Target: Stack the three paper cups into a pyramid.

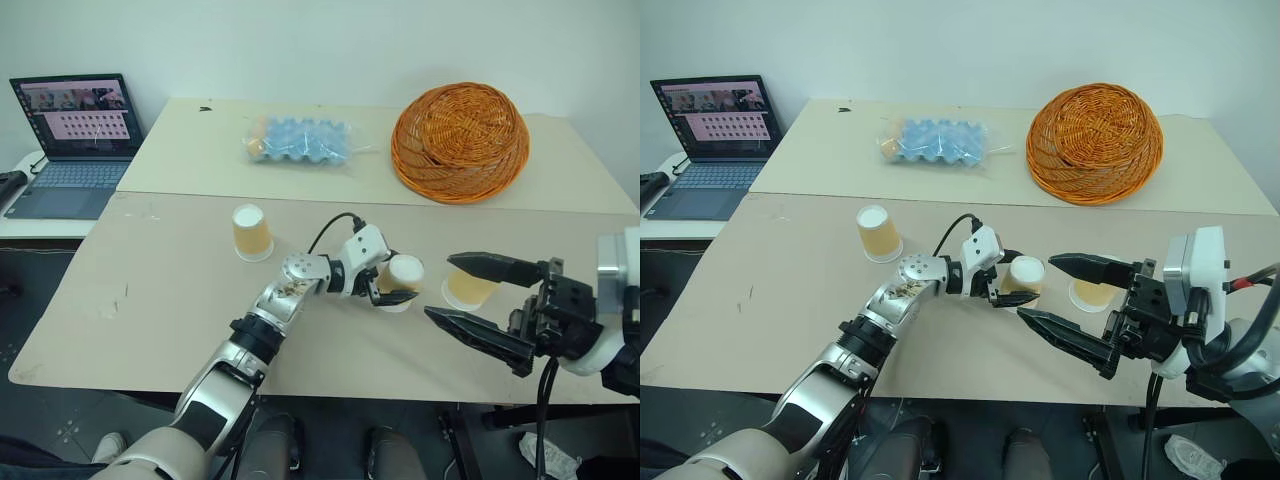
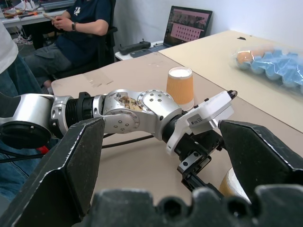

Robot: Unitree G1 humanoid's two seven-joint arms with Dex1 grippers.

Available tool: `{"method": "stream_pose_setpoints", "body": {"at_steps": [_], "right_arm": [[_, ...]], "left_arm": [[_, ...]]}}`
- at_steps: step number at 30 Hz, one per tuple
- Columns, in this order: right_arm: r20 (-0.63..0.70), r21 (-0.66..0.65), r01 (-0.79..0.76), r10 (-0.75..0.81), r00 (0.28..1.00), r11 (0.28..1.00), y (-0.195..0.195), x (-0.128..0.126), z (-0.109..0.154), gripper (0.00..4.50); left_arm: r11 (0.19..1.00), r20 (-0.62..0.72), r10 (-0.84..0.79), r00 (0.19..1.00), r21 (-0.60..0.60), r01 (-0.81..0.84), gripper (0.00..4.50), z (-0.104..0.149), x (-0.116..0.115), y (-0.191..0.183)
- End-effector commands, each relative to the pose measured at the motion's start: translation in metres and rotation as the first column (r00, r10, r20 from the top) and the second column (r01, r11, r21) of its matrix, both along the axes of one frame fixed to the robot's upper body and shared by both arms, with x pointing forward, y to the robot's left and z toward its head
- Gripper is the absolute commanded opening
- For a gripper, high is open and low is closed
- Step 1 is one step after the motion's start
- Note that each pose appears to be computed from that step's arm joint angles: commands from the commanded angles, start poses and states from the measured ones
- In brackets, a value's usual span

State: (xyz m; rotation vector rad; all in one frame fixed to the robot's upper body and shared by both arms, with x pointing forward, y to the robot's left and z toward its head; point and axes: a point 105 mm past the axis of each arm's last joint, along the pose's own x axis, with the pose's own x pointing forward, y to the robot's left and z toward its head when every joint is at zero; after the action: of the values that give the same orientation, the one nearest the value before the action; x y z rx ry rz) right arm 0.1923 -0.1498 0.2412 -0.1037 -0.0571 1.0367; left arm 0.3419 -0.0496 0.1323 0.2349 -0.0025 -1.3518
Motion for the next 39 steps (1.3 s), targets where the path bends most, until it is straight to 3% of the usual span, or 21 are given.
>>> {"method": "stream_pose_setpoints", "body": {"at_steps": [1,7,12,17,20,24,28,35,39], "right_arm": [[0.065,0.015,-0.013,0.012,0.998,1.0,0.0,-0.002,0.011,4.5],[0.066,0.013,-0.031,0.03,0.997,0.999,0.001,-0.002,0.012,4.5],[0.065,0.015,-0.043,0.042,0.997,0.999,0.001,0.0,0.012,4.5],[0.06,0.008,-0.056,0.055,0.997,0.998,-0.001,0.003,0.01,4.5],[0.061,0.009,-0.064,0.064,0.996,0.998,-0.001,0.005,0.011,4.5],[0.05,0.006,-0.079,0.079,0.996,0.997,-0.002,0.006,0.009,4.5],[0.044,0.01,-0.102,0.101,0.994,0.995,-0.001,0.009,0.009,4.5],[0.042,0.003,-0.119,0.118,0.992,0.993,0.0,0.011,0.009,4.5],[0.043,0.005,-0.121,0.121,0.992,0.993,0.001,0.01,0.009,4.5]], "left_arm": [[0.997,0.089,0.02,0.996,-0.075,-0.014,4.44,0.035,0.004,0.006],[0.989,0.193,0.122,0.974,-0.109,-0.103,4.44,0.071,0.001,0.05],[0.986,0.178,0.15,0.973,-0.096,-0.135,4.44,0.075,-0.02,0.076],[0.963,0.131,0.257,0.957,-0.114,-0.243,4.44,0.074,-0.024,0.095],[0.85,0.136,0.511,0.849,-0.229,-0.475,4.44,0.089,-0.005,0.124],[0.604,0.14,0.789,0.598,-0.349,-0.716,4.44,0.1,0.009,0.165],[0.389,0.081,0.919,0.385,-0.333,-0.859,4.44,0.065,-0.003,0.188],[0.267,0.012,0.961,0.275,-0.287,-0.92,4.44,0.037,-0.008,0.202],[0.256,0.007,0.965,0.263,-0.263,-0.93,4.44,0.03,-0.001,0.209]]}}
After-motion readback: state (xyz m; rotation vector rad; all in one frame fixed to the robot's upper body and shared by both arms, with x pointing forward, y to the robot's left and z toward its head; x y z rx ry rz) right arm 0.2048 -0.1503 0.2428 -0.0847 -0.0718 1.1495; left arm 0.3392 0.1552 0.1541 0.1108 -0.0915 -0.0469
